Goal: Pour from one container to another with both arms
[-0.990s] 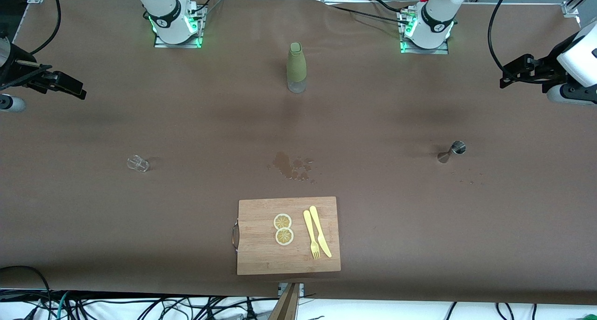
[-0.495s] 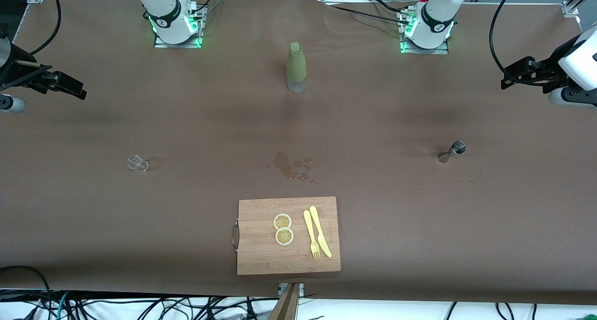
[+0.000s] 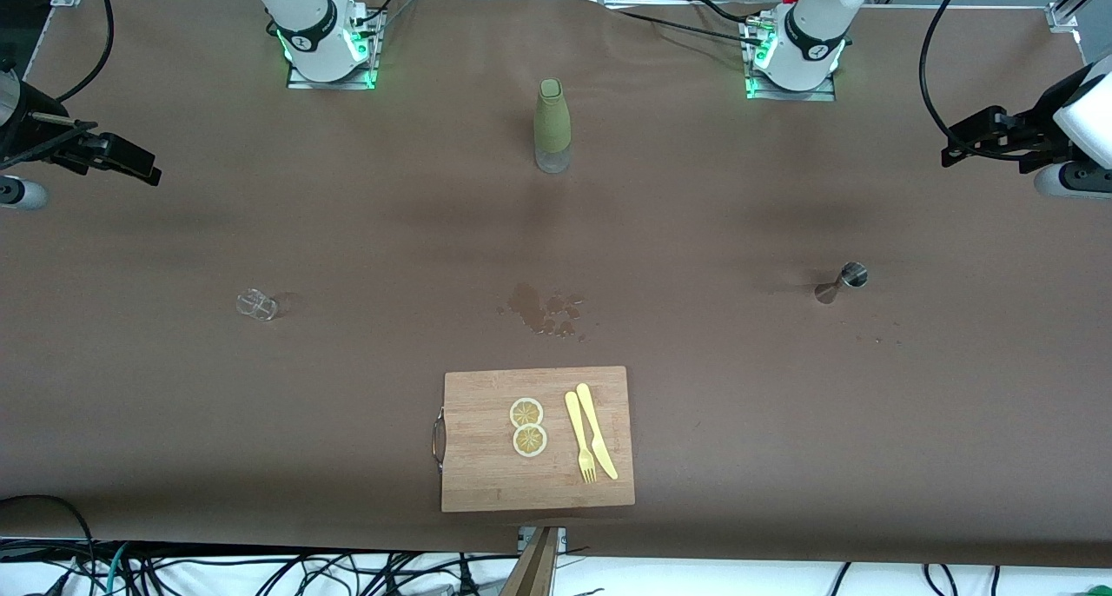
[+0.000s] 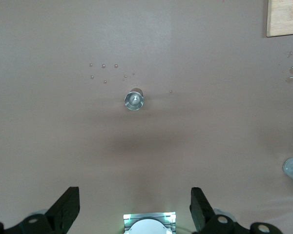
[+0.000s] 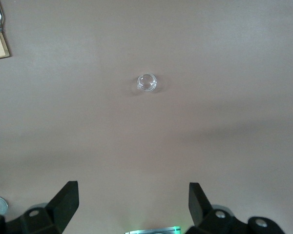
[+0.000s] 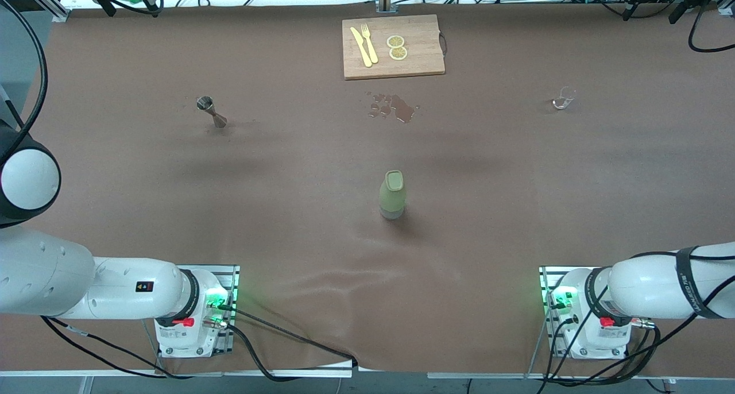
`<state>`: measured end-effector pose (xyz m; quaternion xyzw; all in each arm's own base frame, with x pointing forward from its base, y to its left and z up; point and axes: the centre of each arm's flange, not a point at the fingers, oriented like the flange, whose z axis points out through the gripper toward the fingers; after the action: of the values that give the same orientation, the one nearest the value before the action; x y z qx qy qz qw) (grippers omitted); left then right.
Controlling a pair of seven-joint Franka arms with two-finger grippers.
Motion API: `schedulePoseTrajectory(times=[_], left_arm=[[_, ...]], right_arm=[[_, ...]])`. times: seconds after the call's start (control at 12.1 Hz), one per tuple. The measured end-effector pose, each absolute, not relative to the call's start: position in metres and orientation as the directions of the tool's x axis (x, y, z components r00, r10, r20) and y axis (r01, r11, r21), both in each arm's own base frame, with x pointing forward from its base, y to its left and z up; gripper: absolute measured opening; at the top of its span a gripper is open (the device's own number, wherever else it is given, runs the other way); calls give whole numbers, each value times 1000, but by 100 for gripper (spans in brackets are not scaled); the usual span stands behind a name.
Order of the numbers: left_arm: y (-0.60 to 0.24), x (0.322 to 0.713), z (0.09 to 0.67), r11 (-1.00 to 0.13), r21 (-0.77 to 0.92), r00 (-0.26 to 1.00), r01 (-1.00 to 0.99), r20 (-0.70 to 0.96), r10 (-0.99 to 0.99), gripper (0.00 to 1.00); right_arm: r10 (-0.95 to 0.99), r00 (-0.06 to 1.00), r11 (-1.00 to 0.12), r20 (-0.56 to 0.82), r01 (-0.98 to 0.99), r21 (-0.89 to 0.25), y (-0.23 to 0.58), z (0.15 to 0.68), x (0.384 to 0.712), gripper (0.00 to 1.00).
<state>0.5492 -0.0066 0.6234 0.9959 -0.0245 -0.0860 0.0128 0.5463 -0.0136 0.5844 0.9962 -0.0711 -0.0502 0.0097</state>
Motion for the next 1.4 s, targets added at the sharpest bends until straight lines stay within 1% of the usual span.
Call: schedulePoseTrajectory(times=[0.49,0.66,0.91,1.07,1.4], left_arm=[[-7,548,625,-998,29,986,-48,-161,-52,100],[-7,546,613,-999,26,991,-47,-121,-49,100],[-6,522,584,-999,23,995,-44,-87,-46,100],[-5,511,576,-999,23,995,-42,-87,-44,100],[1,508,573,-999,24,995,-47,-84,-48,100]], right_arm=[[-143,985,-990,-99,-141,27,-14,584,546,100],[-142,985,-990,-99,-140,27,-14,584,546,100],[-142,985,-990,-100,-140,27,-13,584,546,100],[-142,985,-990,-100,-140,27,-13,584,546,100],[-142,985,-990,-100,-140,27,-13,584,546,100]])
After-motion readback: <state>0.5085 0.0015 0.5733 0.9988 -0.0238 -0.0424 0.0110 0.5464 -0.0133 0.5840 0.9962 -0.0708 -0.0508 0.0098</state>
